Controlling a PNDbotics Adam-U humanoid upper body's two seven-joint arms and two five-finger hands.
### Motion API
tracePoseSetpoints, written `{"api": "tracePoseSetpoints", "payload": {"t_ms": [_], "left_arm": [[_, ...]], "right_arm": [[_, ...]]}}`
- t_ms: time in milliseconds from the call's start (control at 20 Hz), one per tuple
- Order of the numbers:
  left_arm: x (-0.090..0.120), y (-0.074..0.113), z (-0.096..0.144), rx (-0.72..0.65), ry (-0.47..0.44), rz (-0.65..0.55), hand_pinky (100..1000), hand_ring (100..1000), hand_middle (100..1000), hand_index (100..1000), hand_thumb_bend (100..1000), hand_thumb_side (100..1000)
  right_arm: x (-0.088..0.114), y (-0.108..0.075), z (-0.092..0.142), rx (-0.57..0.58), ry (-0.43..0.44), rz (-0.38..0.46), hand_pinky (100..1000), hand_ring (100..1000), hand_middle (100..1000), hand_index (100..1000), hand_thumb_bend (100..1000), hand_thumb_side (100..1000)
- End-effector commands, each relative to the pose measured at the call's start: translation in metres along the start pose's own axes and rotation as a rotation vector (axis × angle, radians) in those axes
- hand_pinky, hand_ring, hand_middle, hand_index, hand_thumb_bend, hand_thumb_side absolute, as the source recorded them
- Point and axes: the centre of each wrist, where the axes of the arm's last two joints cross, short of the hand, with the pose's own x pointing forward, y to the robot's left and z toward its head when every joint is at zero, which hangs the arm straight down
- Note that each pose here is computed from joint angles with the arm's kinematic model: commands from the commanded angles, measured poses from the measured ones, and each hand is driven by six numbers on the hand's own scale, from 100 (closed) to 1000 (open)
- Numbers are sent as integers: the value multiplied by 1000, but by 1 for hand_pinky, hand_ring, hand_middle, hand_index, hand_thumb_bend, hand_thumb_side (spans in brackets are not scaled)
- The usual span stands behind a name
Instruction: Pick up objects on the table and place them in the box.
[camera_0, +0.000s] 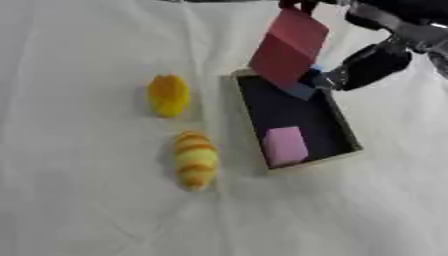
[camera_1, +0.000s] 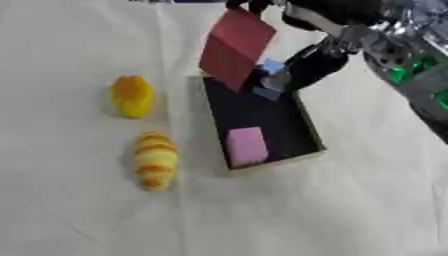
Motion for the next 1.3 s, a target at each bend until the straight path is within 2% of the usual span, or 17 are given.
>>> {"api": "tracePoseSetpoints", "payload": {"t_ms": [50,200,650,1300], "left_arm": [[5,3,-4,5,-22,-4,709,693,650,783,100,623],[4,4,-2,12,-16,-5,709,692,650,783,100,623],[4,3,-1,19,-11,0,708,690,650,784,100,623],[4,3,-1,30,-15,3,708,689,650,784,100,623]], "right_arm": [[-4,-14,5,-30,14,59,774,691,578,604,427,256],[-6,-9,9,-22,44,53,778,693,579,607,422,254],[-10,25,27,32,87,43,785,698,581,610,410,261],[-9,56,45,72,157,34,790,706,586,619,419,274]]}}
